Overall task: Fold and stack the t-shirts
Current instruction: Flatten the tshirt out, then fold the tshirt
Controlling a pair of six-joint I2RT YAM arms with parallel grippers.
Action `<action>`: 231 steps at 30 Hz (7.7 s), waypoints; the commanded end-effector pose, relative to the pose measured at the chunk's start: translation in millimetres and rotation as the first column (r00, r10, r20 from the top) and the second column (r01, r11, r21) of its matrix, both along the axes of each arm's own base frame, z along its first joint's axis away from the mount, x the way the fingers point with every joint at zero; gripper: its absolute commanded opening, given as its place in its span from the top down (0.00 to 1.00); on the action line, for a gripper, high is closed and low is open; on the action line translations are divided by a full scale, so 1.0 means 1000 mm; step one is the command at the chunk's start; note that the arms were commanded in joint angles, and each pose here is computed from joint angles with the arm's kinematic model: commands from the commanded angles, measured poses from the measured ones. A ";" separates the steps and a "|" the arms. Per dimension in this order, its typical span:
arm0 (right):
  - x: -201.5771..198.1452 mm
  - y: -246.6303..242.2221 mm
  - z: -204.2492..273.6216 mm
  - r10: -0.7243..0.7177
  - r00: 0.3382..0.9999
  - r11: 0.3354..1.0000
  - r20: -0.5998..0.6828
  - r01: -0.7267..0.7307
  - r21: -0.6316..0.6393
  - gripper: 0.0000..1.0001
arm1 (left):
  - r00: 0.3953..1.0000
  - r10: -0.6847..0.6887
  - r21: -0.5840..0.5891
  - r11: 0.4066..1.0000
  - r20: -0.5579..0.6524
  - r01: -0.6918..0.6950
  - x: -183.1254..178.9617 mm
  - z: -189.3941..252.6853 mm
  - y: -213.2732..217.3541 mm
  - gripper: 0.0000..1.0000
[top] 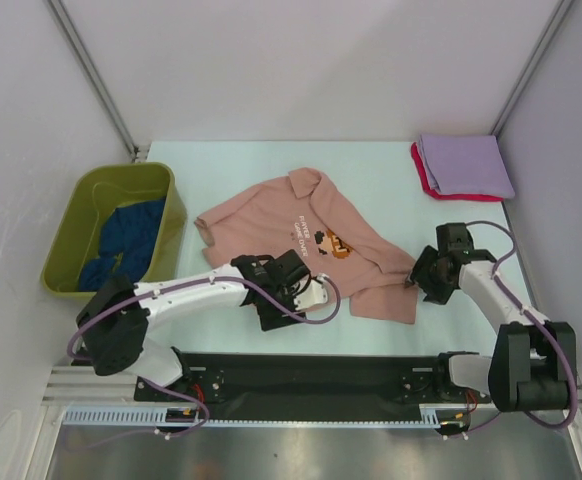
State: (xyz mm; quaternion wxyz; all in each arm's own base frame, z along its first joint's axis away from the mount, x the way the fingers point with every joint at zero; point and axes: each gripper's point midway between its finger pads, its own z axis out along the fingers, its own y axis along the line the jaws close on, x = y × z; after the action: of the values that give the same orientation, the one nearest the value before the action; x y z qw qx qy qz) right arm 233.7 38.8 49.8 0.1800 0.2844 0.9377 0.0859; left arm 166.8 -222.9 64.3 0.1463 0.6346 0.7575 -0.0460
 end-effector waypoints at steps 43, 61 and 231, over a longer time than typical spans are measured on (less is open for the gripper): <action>0.065 0.019 0.164 0.096 0.903 0.991 0.420 -0.126 0.045 1.00 | 0.838 0.274 -0.186 0.960 0.472 -0.210 0.146 0.079 0.041 1.00; 0.025 0.030 0.391 0.061 0.576 0.981 0.815 -0.186 0.058 1.00 | 0.978 -0.084 -0.249 0.960 0.193 0.131 0.066 0.183 0.092 0.96; 0.242 -0.016 0.053 -0.003 0.923 0.979 0.384 -0.076 0.191 1.00 | 0.723 0.572 -0.091 0.804 0.386 -0.588 0.276 0.012 0.214 1.00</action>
State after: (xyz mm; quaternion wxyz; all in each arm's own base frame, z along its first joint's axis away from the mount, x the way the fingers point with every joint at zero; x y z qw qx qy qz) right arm 454.0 24.2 79.2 0.2892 0.3049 0.8749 0.2406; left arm 426.5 -14.5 61.9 0.2666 0.3752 0.8785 0.1278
